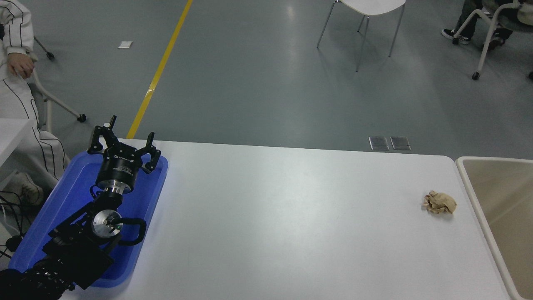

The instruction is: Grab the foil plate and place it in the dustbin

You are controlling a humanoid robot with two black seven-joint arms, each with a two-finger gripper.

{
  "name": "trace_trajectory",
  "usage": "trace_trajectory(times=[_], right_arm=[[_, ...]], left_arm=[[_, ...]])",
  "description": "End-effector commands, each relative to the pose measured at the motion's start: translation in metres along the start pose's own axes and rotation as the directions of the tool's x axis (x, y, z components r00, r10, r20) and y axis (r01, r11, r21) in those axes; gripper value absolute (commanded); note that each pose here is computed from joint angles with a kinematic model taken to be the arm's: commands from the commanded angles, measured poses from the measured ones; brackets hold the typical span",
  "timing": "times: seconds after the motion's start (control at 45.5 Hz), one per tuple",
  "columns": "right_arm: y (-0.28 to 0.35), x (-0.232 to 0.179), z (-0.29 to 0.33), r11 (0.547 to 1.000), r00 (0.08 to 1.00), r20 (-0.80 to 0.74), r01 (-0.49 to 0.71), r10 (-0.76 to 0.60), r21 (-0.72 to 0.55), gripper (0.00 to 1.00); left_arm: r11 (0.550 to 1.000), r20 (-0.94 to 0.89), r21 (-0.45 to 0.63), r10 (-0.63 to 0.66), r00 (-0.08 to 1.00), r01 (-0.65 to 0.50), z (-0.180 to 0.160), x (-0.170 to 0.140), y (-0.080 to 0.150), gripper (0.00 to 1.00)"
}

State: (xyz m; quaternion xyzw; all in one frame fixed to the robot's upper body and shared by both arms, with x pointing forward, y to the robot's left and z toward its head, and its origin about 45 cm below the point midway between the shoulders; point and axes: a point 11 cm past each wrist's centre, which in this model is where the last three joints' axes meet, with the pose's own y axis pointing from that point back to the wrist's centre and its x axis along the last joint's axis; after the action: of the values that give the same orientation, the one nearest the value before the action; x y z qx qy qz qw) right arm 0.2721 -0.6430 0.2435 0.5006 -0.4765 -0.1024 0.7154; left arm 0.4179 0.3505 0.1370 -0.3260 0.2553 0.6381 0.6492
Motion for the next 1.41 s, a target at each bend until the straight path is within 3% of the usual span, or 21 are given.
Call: trace_trajectory(times=[0.0, 0.462, 1.121, 1.143, 1.165, 1.275, 1.319, 1.385], right_arm=[[-0.061, -0.036, 0.016, 0.990, 0.990, 0.062, -0.121, 0.126, -0.074, 0.00], [-0.099, -0.088, 0.012, 0.945, 0.952, 0.023, -0.300, 0.306, -0.130, 0.00], [-0.106, -0.107, 0.006, 0.928, 0.930, 0.087, -0.341, 0.356, -0.151, 0.00], [-0.106, -0.108, 0.007, 0.927, 0.930, 0.083, -0.342, 0.357, -0.153, 0.04], [-0.106, -0.109, 0.009, 0.926, 0.930, 0.079, -0.344, 0.359, -0.157, 0.13], [-0.104, -0.105, 0.016, 0.912, 0.919, 0.063, -0.375, 0.389, -0.169, 0.75], [-0.104, -0.105, 0.016, 0.910, 0.918, 0.057, -0.379, 0.393, -0.168, 0.85], [-0.104, -0.105, 0.015, 0.910, 0.918, 0.049, -0.381, 0.394, -0.164, 0.86]], left_arm=[[1.000, 0.000, 0.000, 0.000, 1.000, 0.000, 0.000, 0.000, 0.000, 1.00], [1.000, 0.000, 0.000, 0.000, 1.000, 0.000, 0.000, 0.000, 0.000, 1.00], [1.000, 0.000, 0.000, 0.000, 1.000, 0.000, 0.000, 0.000, 0.000, 1.00], [1.000, 0.001, 0.000, 0.000, 1.000, 0.000, 0.001, 0.000, 0.000, 1.00], [1.000, 0.000, 0.000, 0.000, 1.000, 0.000, 0.000, 0.000, 0.000, 1.00], [1.000, 0.000, 0.000, 0.000, 1.000, 0.000, 0.000, 0.000, 0.000, 1.00], [1.000, 0.000, 0.000, 0.000, 1.000, 0.000, 0.000, 0.000, 0.000, 1.00], [1.000, 0.000, 0.000, 0.000, 1.000, 0.000, 0.000, 0.000, 0.000, 1.00]])
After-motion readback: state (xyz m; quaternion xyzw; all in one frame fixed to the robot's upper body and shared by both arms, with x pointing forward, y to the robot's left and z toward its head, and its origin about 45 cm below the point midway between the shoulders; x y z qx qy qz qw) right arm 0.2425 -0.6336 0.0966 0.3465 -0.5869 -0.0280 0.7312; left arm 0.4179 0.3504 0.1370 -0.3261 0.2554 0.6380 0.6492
